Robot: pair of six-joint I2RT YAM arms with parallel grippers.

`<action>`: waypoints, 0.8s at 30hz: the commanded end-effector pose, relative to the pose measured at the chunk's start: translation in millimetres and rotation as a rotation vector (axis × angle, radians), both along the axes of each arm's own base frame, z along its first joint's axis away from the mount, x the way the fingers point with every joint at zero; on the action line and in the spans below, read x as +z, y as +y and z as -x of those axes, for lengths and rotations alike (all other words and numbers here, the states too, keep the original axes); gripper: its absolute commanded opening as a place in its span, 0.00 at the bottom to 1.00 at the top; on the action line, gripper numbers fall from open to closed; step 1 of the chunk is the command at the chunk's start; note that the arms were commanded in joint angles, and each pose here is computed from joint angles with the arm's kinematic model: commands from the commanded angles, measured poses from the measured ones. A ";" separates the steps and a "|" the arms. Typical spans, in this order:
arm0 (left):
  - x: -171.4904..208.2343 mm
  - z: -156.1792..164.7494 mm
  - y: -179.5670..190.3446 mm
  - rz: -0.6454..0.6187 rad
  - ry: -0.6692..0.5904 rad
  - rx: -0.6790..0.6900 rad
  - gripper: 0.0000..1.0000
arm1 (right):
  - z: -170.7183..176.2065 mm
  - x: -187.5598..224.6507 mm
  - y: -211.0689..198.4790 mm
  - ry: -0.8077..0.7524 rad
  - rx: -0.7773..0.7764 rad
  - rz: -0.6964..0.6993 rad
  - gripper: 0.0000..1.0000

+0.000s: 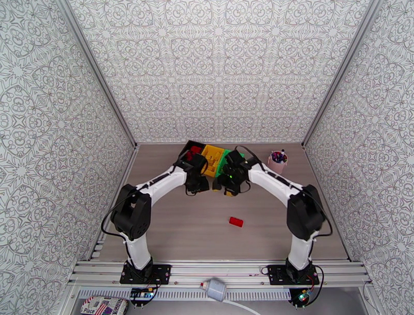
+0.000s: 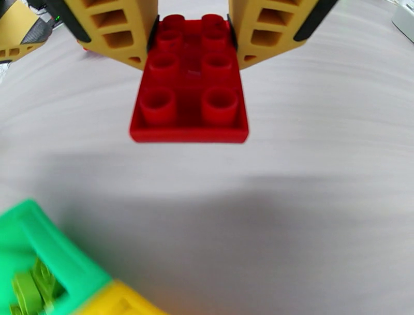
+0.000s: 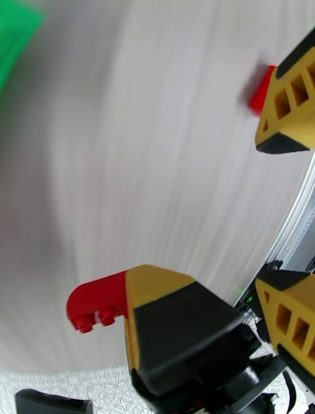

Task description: Sort the legos into containers by color

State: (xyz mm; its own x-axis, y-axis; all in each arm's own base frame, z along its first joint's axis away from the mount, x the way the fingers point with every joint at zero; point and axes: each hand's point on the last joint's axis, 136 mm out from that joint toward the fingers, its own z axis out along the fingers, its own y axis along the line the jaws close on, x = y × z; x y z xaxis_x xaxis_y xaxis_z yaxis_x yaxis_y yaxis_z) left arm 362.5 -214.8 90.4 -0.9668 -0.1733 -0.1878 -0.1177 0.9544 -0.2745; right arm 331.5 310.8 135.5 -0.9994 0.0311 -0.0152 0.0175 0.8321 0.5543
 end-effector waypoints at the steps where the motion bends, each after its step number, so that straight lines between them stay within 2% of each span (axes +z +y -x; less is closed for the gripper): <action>1: 15.8 -16.6 19.0 -0.015 -0.026 -0.015 0.26 | -7.0 6.5 13.8 0.012 0.054 -0.016 0.63; 6: 27.0 -54.9 47.9 -0.043 -0.051 0.000 0.27 | -31.7 11.7 20.6 0.006 0.061 -0.027 0.63; 14: 37.8 -135.0 77.1 -0.087 -0.104 0.018 0.29 | -61.9 14.9 2.7 0.010 0.013 -0.034 0.63; 17: 30.2 -161.5 81.5 -0.087 -0.102 0.026 0.36 | -64.0 12.5 -6.5 0.021 0.001 -0.023 0.63; 21: 32.8 -184.5 86.8 -0.094 -0.123 0.051 0.56 | -62.4 10.7 -17.8 0.028 -0.009 -0.004 0.63; 24: 39.6 -188.5 89.2 -0.079 -0.140 0.079 0.62 | -58.2 9.9 -24.3 0.026 -0.013 0.014 0.63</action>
State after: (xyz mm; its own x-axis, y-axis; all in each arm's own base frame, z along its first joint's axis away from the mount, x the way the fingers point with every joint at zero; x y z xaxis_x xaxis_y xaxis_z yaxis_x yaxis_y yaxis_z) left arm 560.9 -133.7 123.0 -0.9060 -0.2171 -0.3632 -0.1360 0.9622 -0.2360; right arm 399.3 294.3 145.6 -0.9984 0.0566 -0.0004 0.0466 0.8250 0.5631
